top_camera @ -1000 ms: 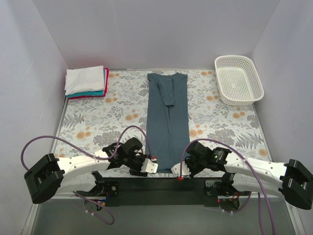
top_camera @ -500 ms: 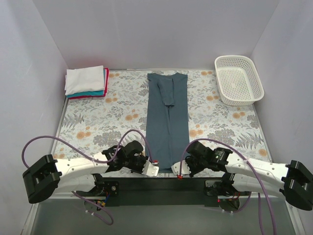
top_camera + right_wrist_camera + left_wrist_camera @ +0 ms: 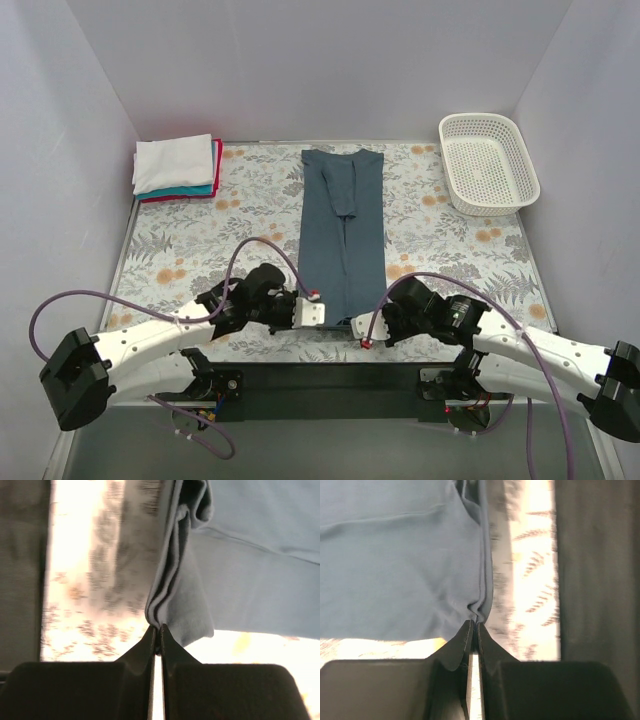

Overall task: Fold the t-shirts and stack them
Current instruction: Fold the tshirt

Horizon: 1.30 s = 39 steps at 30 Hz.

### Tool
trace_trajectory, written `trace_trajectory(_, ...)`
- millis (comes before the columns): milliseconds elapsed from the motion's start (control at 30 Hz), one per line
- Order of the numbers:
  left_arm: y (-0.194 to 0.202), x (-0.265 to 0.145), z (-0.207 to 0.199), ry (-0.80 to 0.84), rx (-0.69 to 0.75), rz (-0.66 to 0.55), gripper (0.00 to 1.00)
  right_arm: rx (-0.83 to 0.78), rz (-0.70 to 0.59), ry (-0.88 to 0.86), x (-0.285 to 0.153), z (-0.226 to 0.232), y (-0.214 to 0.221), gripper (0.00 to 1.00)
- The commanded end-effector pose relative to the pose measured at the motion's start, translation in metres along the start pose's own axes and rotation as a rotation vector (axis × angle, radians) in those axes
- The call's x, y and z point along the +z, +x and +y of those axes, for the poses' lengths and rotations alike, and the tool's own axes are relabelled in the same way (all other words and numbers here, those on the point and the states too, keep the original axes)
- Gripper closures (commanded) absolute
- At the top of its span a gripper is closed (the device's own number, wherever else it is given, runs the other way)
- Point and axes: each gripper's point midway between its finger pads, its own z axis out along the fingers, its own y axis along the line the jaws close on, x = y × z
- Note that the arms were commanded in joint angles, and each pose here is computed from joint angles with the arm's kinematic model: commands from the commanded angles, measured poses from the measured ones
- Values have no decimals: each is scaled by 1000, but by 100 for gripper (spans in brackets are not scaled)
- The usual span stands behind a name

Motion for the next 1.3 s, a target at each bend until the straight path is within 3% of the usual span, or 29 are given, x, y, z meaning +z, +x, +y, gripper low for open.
trace_trajectory(0,-18,-13,43,-79,-19,-44,100,-6,12,79,-15,-34,-7,99)
trace_trajectory(700,-2,-18,234,-352,-2,-88,100,31,57,217,-15,-205,47,99)
trace_trajectory(1033,21,-4,304,-420,0,-92,100,50,86,249,1,-266,83,99)
trace_trajectory(1267,43,10,326,-448,-17,-70,100,68,100,244,19,-285,103,99)
